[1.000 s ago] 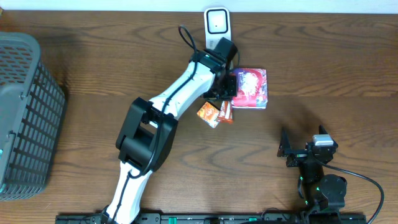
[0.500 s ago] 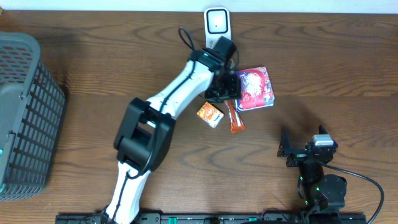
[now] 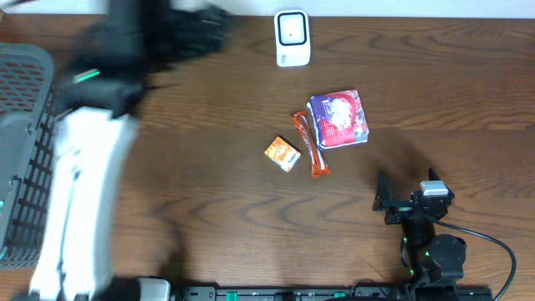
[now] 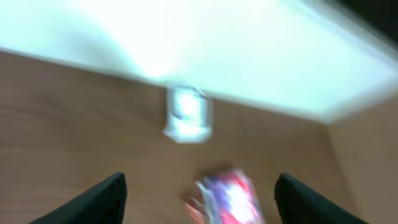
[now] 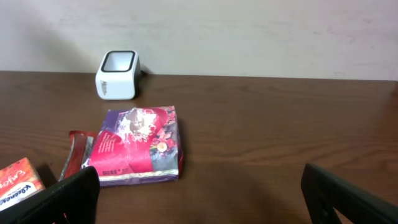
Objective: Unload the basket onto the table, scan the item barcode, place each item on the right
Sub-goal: 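Reach the left gripper into the basket and grasp the mint-green wipes pack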
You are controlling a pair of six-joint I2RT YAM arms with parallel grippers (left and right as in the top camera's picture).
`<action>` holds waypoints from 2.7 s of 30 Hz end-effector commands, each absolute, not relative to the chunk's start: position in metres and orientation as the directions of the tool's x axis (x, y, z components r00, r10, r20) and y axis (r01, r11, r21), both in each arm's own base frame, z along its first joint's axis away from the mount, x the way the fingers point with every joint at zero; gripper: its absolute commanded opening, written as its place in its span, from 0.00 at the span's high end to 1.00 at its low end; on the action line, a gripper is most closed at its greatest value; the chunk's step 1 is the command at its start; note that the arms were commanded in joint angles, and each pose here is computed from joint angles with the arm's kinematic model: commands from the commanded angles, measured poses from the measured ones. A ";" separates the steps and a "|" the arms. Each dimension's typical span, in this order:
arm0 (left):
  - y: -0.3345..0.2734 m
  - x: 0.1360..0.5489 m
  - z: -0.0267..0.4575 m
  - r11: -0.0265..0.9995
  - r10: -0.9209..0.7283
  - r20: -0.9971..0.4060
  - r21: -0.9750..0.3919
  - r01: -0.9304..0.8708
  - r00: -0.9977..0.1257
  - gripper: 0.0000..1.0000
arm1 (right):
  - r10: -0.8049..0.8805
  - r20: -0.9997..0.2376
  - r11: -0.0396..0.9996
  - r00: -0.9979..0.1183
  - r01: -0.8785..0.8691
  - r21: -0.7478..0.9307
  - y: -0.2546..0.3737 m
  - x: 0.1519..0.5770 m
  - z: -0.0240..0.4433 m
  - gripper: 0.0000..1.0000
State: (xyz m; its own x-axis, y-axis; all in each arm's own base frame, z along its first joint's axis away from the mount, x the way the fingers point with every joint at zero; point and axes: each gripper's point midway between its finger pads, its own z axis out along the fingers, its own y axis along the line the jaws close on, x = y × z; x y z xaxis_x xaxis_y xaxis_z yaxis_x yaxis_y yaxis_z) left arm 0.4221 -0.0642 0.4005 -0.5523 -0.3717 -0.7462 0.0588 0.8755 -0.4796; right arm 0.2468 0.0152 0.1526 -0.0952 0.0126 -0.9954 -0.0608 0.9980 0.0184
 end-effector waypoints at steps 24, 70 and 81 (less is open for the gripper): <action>0.358 0.181 0.152 0.286 -0.832 -0.352 0.390 -0.875 -0.429 0.21 | 0.022 -0.995 0.997 -0.098 -0.068 0.029 0.017 0.246 0.152 0.01; 0.379 0.158 0.017 0.498 -0.862 -0.055 0.087 -0.863 -0.504 0.93 | 0.022 -0.995 0.997 -0.098 -0.068 0.029 0.017 0.246 0.152 0.01; 0.367 0.251 0.141 0.493 -0.848 -0.342 -0.229 -0.839 -0.405 0.93 | 0.022 -0.995 0.997 -0.098 -0.068 0.029 0.017 0.246 0.152 0.01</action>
State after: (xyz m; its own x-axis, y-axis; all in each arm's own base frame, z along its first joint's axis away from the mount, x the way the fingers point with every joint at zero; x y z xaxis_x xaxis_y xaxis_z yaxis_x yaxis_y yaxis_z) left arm 0.1976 0.3704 0.0588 -0.4637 -0.8752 -0.1383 -0.8822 0.4704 -0.0190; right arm 0.2468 0.0152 0.1525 -0.0956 0.0125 -0.9953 -0.0608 0.9980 0.0184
